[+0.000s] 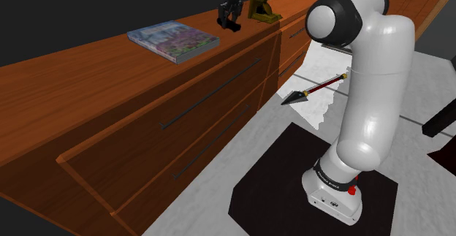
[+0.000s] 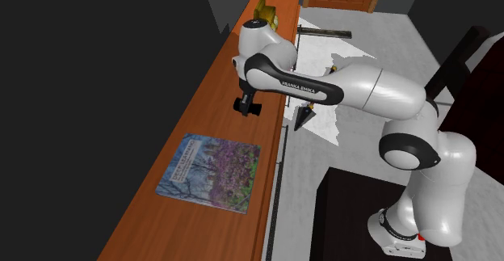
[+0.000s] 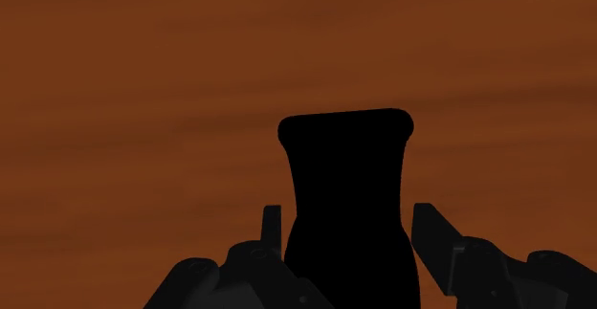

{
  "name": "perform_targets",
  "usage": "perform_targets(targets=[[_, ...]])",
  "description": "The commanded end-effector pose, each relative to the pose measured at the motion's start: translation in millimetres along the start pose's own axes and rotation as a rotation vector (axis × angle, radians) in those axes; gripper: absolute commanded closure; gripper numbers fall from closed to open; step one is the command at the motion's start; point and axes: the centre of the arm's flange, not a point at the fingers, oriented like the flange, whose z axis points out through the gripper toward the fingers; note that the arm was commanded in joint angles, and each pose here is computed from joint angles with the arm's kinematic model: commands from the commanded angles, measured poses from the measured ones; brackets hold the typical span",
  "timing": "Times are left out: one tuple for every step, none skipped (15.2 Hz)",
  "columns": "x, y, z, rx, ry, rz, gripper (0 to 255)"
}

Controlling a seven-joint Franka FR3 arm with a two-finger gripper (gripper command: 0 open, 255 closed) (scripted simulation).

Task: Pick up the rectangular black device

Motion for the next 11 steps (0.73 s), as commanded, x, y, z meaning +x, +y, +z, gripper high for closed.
perform_targets(targets=[[0,-1,-9,0.000,0.000,0.000,255],[1,-1,-15,0.000,0.000,0.000,255],[1,-1,-20,0.000,0.000,0.000,255],[2,-1,-25,0.000,0.000,0.000,255],[2,-1,-30,0.000,0.000,0.000,255],[3,-1,-36,0.000,0.000,0.000,255],[3,-1,-41,0.000,0.000,0.000,255],[3,-1,-46,0.000,0.000,0.000,255],[4,-1,-51,0.000,0.000,0.000,255],[4,-1,-57,0.000,0.000,0.000,255],[5,-1,-62,0.000,0.000,0.000,255]])
